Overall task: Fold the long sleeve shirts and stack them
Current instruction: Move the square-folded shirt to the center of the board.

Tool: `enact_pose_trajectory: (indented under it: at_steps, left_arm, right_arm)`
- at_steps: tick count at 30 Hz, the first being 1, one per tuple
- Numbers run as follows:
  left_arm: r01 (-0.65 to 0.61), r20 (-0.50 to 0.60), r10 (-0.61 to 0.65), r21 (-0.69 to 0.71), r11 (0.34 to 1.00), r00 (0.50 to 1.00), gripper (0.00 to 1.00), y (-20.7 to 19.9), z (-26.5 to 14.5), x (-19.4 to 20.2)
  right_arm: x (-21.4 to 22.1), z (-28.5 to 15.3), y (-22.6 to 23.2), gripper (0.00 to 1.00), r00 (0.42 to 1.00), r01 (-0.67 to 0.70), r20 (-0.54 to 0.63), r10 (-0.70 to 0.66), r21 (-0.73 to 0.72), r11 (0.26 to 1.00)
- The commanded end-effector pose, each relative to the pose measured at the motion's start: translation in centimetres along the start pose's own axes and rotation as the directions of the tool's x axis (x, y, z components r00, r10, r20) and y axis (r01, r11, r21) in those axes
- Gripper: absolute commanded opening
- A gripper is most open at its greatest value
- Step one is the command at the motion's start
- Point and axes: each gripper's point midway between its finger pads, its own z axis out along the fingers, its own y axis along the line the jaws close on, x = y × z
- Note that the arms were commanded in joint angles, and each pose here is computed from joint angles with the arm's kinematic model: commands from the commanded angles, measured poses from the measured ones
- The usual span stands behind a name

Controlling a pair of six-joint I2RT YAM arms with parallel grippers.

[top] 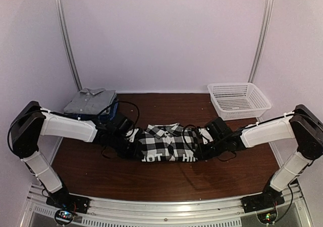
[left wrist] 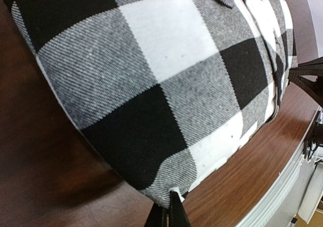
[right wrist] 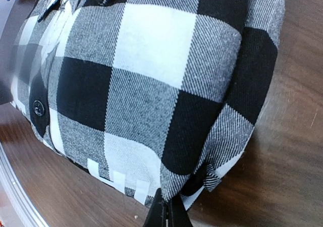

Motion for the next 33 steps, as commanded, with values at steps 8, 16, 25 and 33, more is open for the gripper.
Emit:
enact_pose_trajectory:
  at_steps: [8, 16, 25, 33]
  left_arm:
    - [0.078, -0.047, -0.081, -0.059, 0.995, 0.996, 0.36, 0.2, -1.0, 2.3]
    - [0.105, 0.105, -0.094, -0.101, 0.989, 0.99, 0.44, 1.2, -4.1, -2.7]
    - [0.162, 0.175, -0.158, -0.008, 0.987, 0.972, 0.44, 4.3, -4.1, -8.3]
    - [0.161, 0.148, -0.167, 0.053, 0.986, 0.975, 0.43, 4.4, -1.3, -10.0]
  right_arm:
    - [1.6, -2.6, 0.3, 0.33, 0.999, 0.028, -0.017, -0.028, 0.001, 1.0]
    - [-4.1, -5.6, 1.6, 0.54, 0.992, 0.054, 0.116, -0.057, 0.03, 0.998]
    - [-10.3, -3.6, 0.4, 0.58, 0.982, 0.018, 0.187, -0.024, 0.034, 0.999]
    - [-11.5, 0.1, -1.3, 0.57, 0.988, -0.022, 0.152, 0.019, 0.019, 1.0]
